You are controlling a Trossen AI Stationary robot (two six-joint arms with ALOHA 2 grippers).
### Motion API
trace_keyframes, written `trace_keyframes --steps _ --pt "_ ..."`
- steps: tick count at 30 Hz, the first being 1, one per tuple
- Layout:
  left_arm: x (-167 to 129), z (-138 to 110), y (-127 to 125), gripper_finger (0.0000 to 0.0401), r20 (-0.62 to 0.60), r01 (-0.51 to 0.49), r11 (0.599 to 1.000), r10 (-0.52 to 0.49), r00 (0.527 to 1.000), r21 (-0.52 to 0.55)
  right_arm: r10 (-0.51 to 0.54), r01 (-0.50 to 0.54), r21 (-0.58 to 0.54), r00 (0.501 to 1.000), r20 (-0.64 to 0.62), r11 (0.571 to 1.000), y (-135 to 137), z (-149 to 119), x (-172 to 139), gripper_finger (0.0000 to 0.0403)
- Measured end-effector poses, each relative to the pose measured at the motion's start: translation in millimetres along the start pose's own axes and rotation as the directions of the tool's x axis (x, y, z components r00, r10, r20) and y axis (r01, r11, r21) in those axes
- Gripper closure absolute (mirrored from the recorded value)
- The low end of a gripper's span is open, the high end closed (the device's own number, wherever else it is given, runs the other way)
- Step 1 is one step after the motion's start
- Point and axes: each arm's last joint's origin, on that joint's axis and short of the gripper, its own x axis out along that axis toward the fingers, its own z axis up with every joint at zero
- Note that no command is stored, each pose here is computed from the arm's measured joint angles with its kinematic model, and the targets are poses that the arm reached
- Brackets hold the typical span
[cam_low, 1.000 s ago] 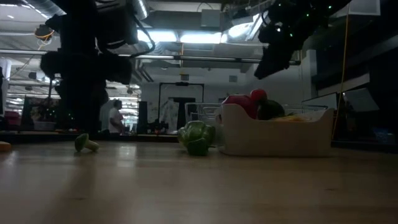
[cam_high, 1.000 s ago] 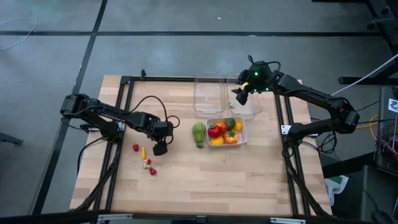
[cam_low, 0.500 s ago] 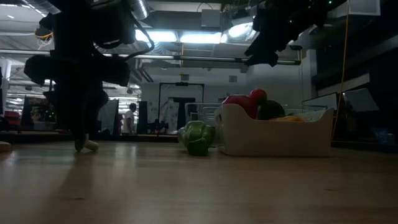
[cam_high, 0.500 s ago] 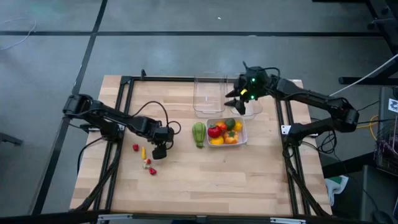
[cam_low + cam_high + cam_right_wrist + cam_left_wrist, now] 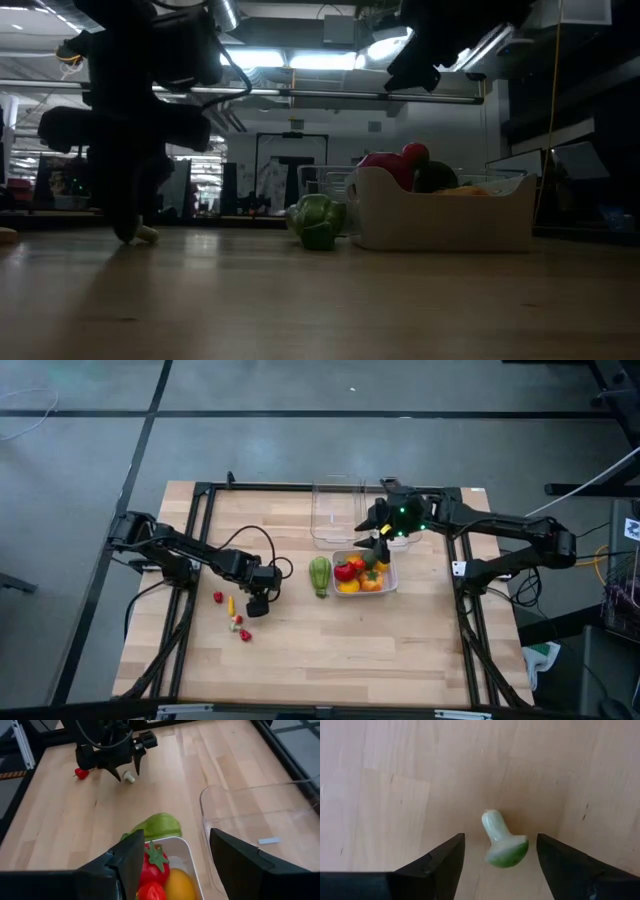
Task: Sort produce into baskets
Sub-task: Put the top green mushroom into the right transparent bin
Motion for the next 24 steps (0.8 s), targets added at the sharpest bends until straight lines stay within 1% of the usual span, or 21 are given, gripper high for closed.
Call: trace_keyframes --steps 5,16,20,24 --pt "0.0 0.1 0.0 0.0203 0.002 -0.002 1.0 0.002 1.0 0.0 0.005 -0.005 -0.017 1.0 0.004 1.0 6.4 0.8 1.6 0.018" --pt "0.0 1.8 -0.6 0.0286 0.019 0.004 1.0 -0.004 1.0 -0.002 0.003 -0.002 -0.015 1.0 0.004 1.0 5.7 0.8 1.5 0.018" --pt "-0.1 1.8 -0.6 0.03 0.019 0.005 1.0 -0.005 1.0 -0.003 0.003 -0.002 -0.015 1.0 0.004 1.0 5.7 0.8 1.5 0.018" --pt "-0.2 1.9 -0.7 0.0298 0.02 0.005 1.0 -0.005 1.0 -0.004 0.003 -0.002 -0.015 1.0 0.004 1.0 5.7 0.8 1.5 0.018"
